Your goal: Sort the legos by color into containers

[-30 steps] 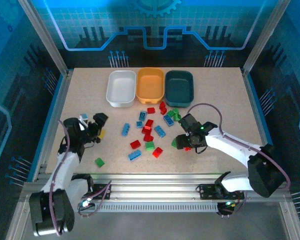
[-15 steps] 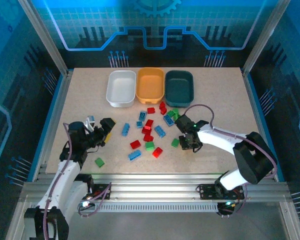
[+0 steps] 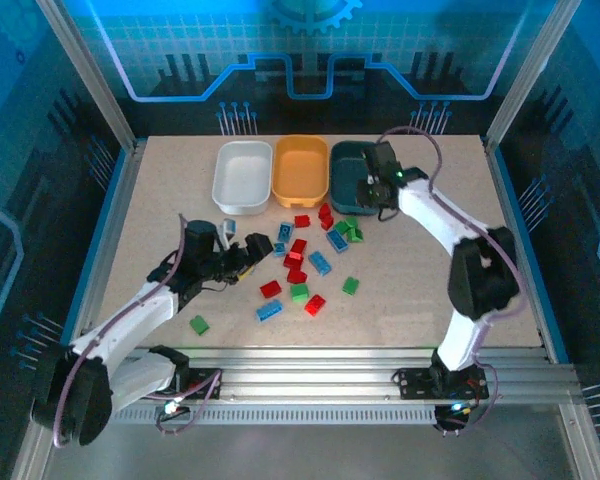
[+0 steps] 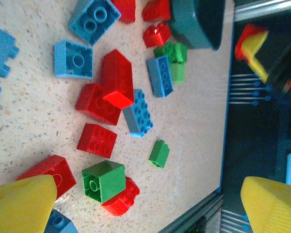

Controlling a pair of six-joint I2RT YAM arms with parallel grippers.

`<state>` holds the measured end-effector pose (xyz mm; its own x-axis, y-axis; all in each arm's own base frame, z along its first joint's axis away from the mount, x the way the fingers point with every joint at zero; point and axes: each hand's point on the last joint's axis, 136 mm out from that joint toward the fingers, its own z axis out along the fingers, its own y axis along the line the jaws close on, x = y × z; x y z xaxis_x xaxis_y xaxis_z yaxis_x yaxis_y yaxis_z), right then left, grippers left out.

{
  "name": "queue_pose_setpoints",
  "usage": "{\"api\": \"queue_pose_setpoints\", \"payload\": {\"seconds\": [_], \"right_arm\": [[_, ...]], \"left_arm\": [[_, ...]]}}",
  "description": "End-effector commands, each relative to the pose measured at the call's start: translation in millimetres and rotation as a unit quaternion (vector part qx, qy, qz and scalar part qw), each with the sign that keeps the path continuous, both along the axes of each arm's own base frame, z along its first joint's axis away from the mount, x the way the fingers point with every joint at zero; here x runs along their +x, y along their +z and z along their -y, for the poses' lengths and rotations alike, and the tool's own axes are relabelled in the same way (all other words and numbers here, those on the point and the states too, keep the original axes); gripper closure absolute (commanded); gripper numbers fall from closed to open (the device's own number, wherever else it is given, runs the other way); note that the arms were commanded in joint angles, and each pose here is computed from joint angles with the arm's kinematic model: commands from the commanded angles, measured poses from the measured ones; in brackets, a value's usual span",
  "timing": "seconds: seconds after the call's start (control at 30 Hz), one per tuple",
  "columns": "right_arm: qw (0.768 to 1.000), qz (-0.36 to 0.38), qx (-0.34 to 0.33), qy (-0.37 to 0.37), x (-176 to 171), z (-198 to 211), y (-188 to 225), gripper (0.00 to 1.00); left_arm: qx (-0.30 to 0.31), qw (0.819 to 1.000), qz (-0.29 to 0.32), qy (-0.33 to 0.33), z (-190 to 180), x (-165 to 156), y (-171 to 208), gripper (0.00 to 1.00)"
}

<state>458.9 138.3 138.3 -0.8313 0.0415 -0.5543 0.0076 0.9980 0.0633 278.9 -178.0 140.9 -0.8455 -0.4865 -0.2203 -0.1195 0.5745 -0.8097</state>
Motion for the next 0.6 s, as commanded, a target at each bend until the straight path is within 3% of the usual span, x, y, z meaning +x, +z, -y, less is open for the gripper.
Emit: {"api": "queue_pose_setpoints", "payload": {"seconds": [0.0, 0.17, 0.37, 0.57], "right_arm": [[1.0, -0.025, -0.01, 0.016, 29, -2, -22, 0.76], [0.999, -0.05, -0.003, 0.019, 61, -7, -39, 0.75], [0.998, -0.066, 0.0, 0.023, 76, -6, -51, 0.7], [0.999, -0.043, 0.007, 0.029, 77, -8, -27, 0.46]], "left_arm": [[0.015, 0.999, 0.019, -0.022, 15, 13, 7, 0.01], [0.028, 0.998, 0.019, -0.051, 30, 15, 11, 0.01], [0.033, 0.998, 0.021, -0.055, 31, 15, 9, 0.01], [0.031, 0.998, 0.022, -0.058, 33, 15, 9, 0.01]]}}
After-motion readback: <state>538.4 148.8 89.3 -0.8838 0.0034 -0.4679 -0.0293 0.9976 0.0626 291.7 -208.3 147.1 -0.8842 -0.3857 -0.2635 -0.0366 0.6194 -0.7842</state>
